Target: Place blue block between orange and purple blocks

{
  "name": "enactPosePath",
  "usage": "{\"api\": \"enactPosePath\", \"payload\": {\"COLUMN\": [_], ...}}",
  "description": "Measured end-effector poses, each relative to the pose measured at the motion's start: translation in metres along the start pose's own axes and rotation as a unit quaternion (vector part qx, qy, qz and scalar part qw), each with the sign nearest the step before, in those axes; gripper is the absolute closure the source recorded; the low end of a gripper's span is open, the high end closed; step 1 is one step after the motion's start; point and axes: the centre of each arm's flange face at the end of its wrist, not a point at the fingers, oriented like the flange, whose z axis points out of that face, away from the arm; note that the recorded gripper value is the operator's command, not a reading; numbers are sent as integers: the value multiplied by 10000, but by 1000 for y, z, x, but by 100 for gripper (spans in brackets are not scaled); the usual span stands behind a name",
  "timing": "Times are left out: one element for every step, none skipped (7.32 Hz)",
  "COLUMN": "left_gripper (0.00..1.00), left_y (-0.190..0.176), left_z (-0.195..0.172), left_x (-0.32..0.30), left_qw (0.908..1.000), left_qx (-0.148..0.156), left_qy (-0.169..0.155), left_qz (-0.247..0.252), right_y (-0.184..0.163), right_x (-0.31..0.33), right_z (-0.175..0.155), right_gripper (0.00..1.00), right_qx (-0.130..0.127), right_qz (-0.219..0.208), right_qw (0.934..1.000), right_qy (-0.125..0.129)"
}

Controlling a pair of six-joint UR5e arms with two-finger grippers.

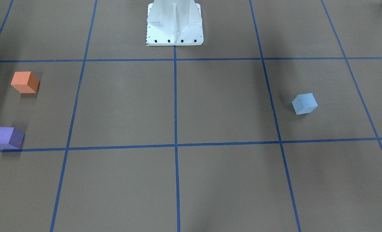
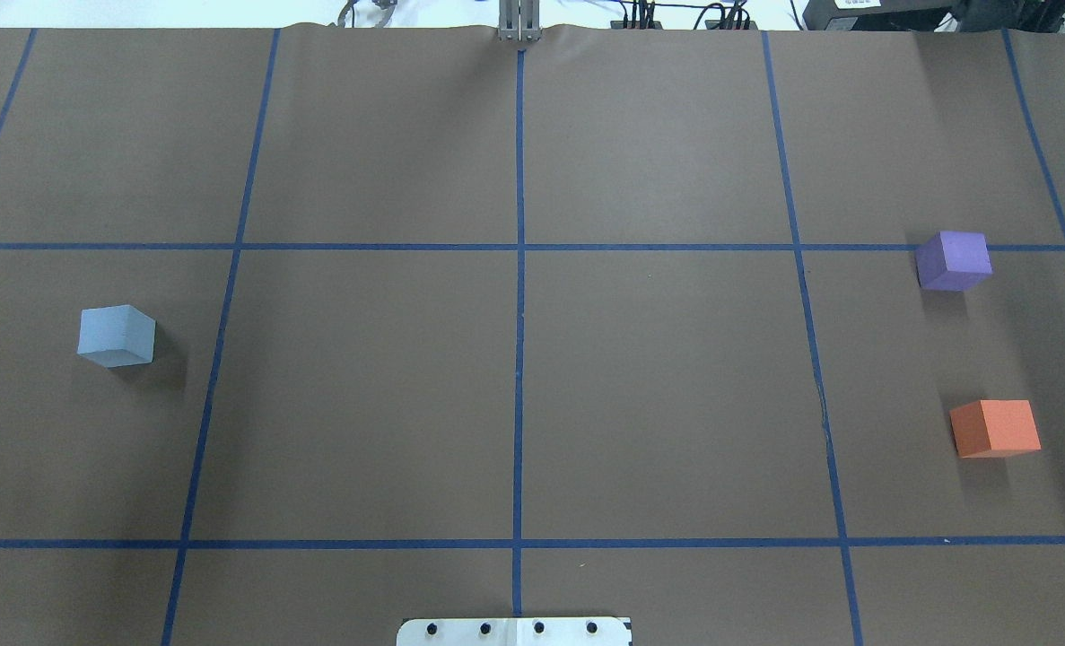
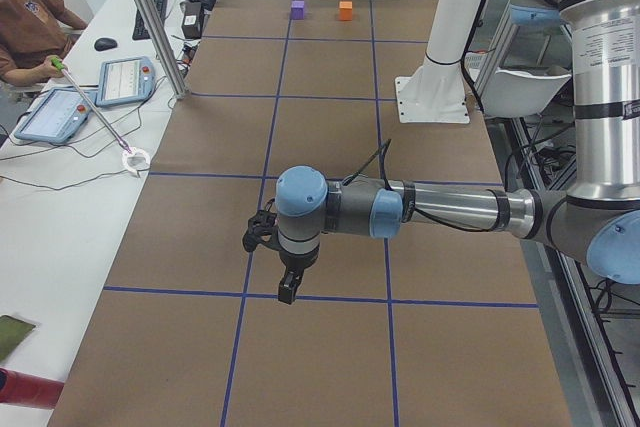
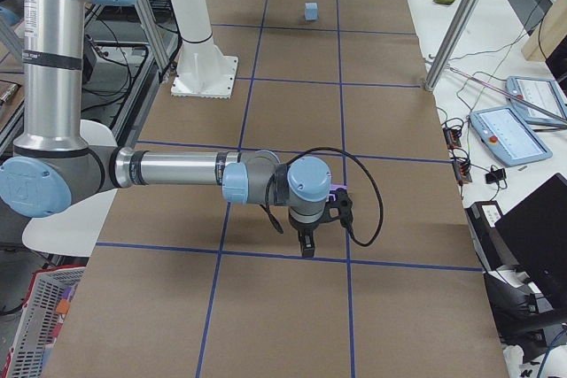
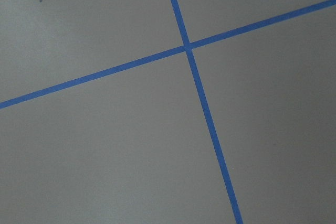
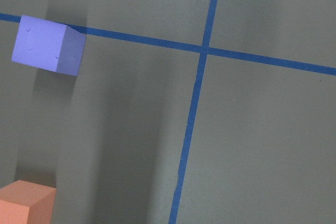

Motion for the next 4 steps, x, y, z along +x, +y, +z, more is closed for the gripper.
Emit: {"api": "enactPosePath", "payload": {"left_gripper": [0, 0, 0, 0], "left_y": [0, 0, 0, 0], "left_z": [0, 1, 1, 0], "left_x": [0, -1, -1, 0], "left_qw": [10000, 10000, 10000, 10000], "left_qx": [-2, -7, -6, 10], "left_qy": [-4, -12, -5, 9], "left_qz": [-1, -1, 1, 17], "right_y": [-1, -1, -1, -2], "right_x": [0, -1, -1, -1], "right_z": [0, -1, -1, -1], "right_gripper": [0, 0, 0, 0], "right_qx": [5, 8, 11, 11], "right_qz": [-5, -10, -12, -13], "right_qw": [10000, 10000, 10000, 10000], "right_qy": [0, 1, 2, 2]}}
